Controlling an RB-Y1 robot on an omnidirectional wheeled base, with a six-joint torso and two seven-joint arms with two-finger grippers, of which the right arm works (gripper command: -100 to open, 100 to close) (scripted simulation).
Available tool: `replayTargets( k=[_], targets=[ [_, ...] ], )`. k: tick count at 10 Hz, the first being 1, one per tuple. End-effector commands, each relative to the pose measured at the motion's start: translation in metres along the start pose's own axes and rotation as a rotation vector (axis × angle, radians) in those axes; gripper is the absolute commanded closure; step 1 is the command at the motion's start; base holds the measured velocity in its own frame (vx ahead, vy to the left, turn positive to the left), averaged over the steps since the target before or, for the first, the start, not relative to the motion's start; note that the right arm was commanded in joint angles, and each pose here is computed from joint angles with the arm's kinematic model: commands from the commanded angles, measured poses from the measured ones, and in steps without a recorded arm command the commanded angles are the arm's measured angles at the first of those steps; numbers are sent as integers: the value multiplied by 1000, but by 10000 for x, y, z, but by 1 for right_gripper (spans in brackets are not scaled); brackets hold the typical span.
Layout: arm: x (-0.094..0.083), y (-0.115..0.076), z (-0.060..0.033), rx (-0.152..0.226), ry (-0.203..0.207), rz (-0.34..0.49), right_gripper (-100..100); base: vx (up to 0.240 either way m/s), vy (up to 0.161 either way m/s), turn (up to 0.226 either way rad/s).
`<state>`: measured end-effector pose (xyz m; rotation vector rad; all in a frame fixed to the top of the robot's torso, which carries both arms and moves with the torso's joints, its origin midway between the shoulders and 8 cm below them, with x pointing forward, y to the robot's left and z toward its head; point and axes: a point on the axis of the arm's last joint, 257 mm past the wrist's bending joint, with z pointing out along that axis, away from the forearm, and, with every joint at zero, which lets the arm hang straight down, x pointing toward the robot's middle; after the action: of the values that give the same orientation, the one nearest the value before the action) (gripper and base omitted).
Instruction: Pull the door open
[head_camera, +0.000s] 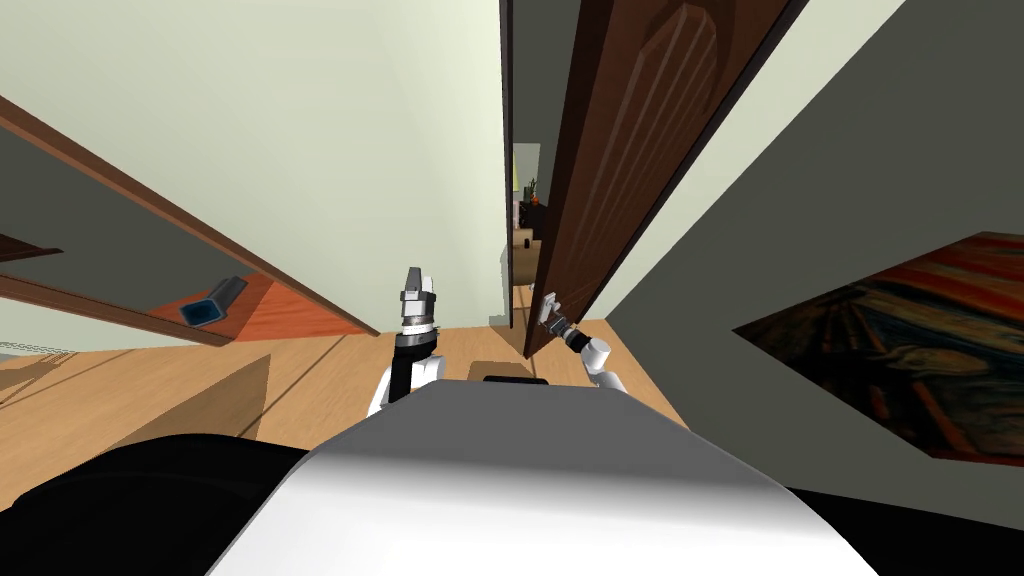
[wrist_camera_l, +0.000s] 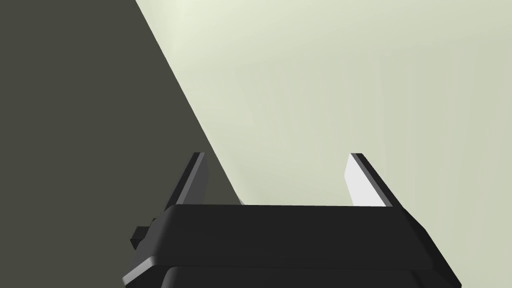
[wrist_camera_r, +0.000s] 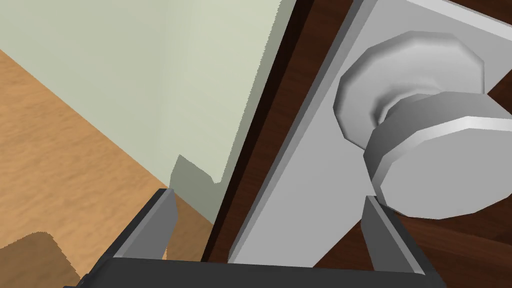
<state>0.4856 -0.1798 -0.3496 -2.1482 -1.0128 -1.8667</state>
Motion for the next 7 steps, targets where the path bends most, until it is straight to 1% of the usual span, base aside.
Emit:
replayTargets(
  k=[1,3,4,5,6,7],
  targets=[
    [125,128,-25,-21,35,29,-100,-43,-59,16],
    [194,97,-51,-14,74,95,-100,-61,-88,27],
    [206,105,-52,-16,79,102,-100,-51,-55,2],
    [247,98,-67,-15,101,138,-100,-55,-53,0],
    [247,98,-67,-15,101,138,-100,-35,-45,12],
    [287,93,-84,-13,122,172,-100,-32,-66,18]
  ],
)
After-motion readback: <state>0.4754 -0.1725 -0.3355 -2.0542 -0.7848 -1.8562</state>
